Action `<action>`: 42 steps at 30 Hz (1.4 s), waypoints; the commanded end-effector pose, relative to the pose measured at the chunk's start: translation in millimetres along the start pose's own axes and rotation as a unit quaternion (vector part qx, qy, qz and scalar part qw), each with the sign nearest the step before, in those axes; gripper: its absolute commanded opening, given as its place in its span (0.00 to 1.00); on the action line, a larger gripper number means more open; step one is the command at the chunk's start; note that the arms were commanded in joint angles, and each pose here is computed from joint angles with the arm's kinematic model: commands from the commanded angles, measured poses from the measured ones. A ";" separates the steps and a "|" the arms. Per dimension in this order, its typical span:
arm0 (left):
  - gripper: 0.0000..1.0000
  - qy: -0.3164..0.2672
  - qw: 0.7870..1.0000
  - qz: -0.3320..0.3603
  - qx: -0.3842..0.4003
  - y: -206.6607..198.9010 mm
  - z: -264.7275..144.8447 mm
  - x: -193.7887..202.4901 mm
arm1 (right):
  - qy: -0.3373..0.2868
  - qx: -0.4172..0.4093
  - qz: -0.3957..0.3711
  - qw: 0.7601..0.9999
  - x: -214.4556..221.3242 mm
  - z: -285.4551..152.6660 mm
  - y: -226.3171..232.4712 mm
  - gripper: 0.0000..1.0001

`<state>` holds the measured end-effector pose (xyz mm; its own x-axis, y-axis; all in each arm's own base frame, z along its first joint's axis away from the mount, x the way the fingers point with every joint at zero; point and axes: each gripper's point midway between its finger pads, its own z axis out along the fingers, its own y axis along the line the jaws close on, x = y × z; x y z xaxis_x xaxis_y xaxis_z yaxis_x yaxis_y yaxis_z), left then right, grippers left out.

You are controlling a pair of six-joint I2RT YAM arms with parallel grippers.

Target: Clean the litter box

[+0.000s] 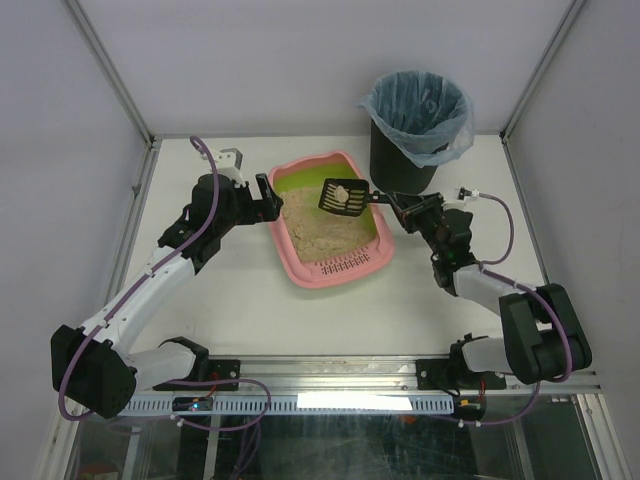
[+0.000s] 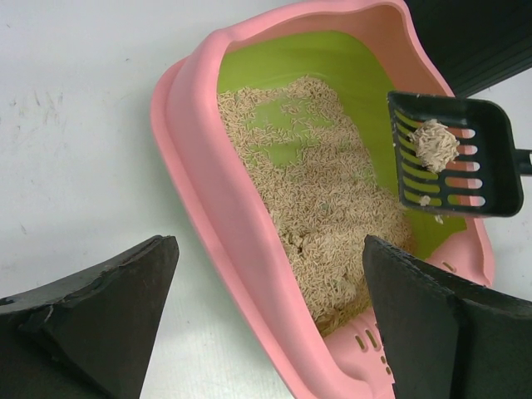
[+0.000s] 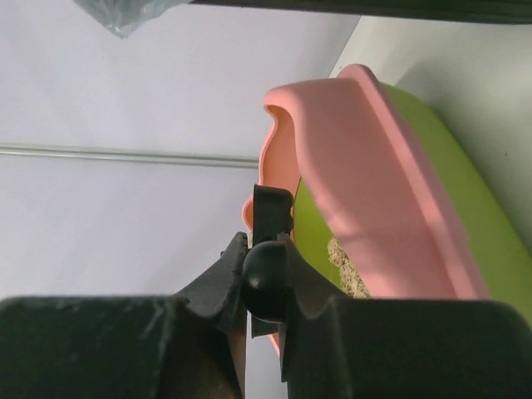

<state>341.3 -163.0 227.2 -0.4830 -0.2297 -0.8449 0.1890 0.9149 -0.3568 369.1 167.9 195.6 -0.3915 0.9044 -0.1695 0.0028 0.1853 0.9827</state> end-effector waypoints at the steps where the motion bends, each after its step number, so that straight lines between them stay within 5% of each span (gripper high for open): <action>1: 0.99 -0.037 0.999 -0.010 0.020 -7.6 -4.1 -19.8 | 0.034 -0.062 -0.024 0.997 20.7 4.3 44.5 0.00; 6: 0.98 -0.029 0.999 -0.003 0.016 -7.9 -3.6 -21.3 | -0.027 -0.035 0.014 0.999 -11.4 -2.9 22.0 0.00; 10: 0.99 -0.038 0.999 -0.011 0.022 -8.3 -4.9 -20.1 | 0.043 -0.057 -0.023 0.997 22.9 6.0 44.3 0.00; 14: 0.98 -0.028 0.999 -0.002 0.024 -10.8 -2.7 -21.4 | -0.009 -0.035 0.012 0.999 -9.4 2.3 24.4 0.00; 18: 0.99 -0.037 0.999 -0.010 0.020 -8.0 -3.8 -19.7 | 0.054 -0.056 -0.029 0.997 23.5 7.7 44.8 0.00; 23: 0.98 -0.027 0.999 -0.004 0.025 -11.4 -2.9 -21.1 | -0.006 -0.037 0.007 0.999 -8.9 0.7 27.7 0.00; 27: 0.99 -0.033 0.999 -0.010 0.027 -11.2 -3.4 -20.3 | 0.057 -0.053 -0.038 0.996 25.3 6.6 43.7 0.00; 31: 0.98 -0.032 0.999 -0.003 0.023 -10.3 -6.3 -22.3 | 0.009 -0.027 -0.007 1.000 -5.7 0.7 19.3 0.00; 35: 0.99 -0.042 0.999 -0.008 0.025 -10.4 -8.9 -24.0 | 0.057 -0.046 -0.049 0.996 24.9 6.2 38.4 0.00; 39: 0.98 -0.034 0.999 -0.003 0.028 -12.6 -7.8 -24.3 | 0.003 -0.026 -0.013 1.000 -7.7 2.7 24.5 0.00; 42: 0.99 -0.040 0.999 -0.009 0.019 -7.8 -9.5 -22.4 | 0.041 -0.052 -0.031 0.997 13.1 6.4 43.3 0.00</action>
<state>340.1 -164.3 227.5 -0.4838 -0.2330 -0.8436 0.1954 0.9108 -0.3636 368.3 178.4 193.0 -0.4562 0.8682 -0.1952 0.0099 0.2243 0.9745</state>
